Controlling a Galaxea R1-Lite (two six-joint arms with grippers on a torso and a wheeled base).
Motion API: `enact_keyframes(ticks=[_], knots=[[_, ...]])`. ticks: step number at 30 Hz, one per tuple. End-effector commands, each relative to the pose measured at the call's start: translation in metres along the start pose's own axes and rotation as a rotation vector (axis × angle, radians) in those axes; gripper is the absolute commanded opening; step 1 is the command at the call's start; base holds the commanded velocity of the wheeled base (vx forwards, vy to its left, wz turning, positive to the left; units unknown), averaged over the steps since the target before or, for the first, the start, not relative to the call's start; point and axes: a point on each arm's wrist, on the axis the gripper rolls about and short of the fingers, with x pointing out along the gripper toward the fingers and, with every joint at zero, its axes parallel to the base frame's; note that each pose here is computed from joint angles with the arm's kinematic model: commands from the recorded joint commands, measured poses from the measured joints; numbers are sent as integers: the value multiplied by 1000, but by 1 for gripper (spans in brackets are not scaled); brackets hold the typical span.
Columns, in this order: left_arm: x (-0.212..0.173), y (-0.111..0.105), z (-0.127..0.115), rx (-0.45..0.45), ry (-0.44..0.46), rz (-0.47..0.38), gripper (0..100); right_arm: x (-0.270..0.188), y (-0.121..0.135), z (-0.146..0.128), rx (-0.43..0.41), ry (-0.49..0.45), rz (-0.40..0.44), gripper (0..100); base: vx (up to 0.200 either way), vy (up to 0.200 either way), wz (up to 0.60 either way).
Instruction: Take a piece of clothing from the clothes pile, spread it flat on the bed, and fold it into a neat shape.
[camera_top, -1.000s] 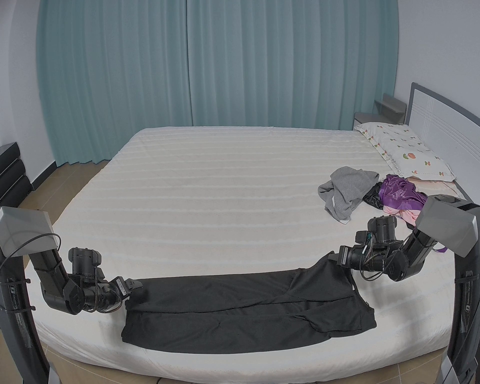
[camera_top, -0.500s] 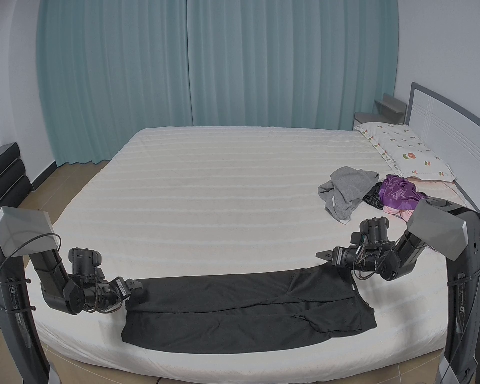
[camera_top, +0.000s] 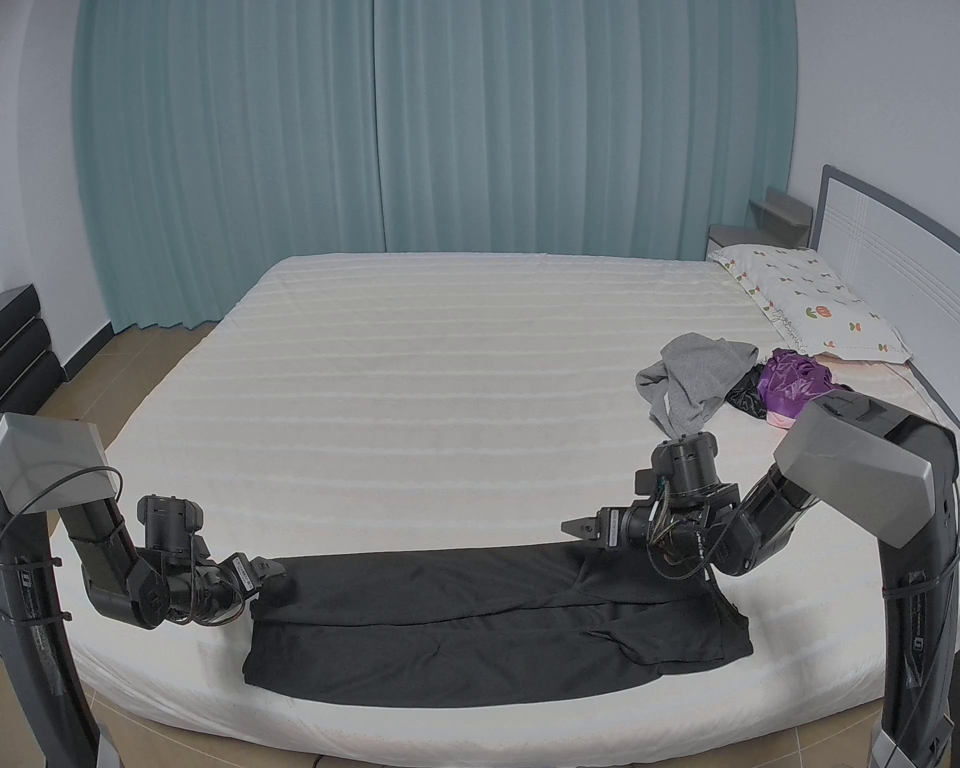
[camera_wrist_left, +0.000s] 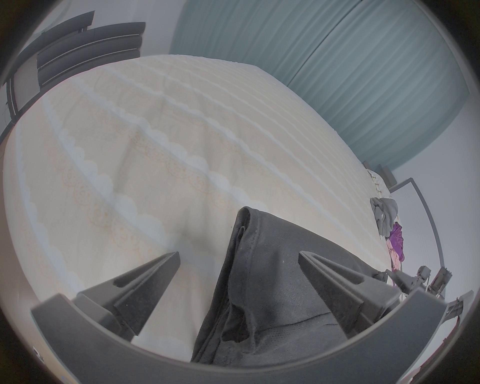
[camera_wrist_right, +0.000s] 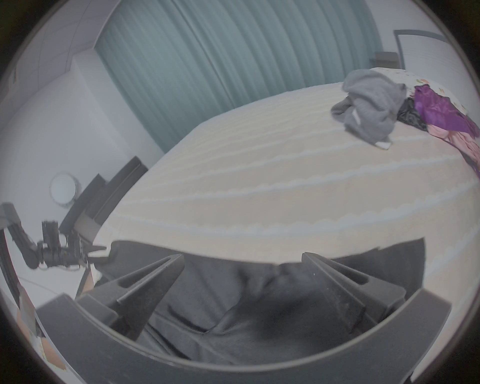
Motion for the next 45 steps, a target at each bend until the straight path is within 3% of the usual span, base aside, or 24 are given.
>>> enact_keyframes(ticks=[1,8,9,17,24,32,33,36,39,42,45], knots=[[1,1,0,-2,3,2,100,10,7,-12,-39,39,-2,100,0,0,0],[2,0,0,-3,2,-1,100,14,8,-13,-78,81,-28,100,0,0,0],[2,0,1,-2,-1,-1,100,14,8,-12,-83,88,-30,0,0,0,0],[3,0,0,-1,2,1,100,24,16,-21,-117,125,-49,0,0,0,0],[3,0,0,0,2,1,100,33,23,-14,-138,33,-67,0,0,0,0],[3,0,0,0,2,1,100,33,22,-20,-142,53,-69,0,0,0,0],[4,1,0,-1,5,2,100,32,21,-21,-139,56,-71,100,0,0,0],[4,1,0,0,3,2,100,30,23,-17,-126,41,-59,100,0,0,0],[4,1,0,0,3,2,100,17,23,3,-16,-37,-33,100,0,0,0],[4,1,0,-3,3,2,100,10,11,13,42,-55,-27,100,0,0,0],[4,1,0,-6,3,2,100,0,-21,17,108,-54,-70,100,0,0,0]])
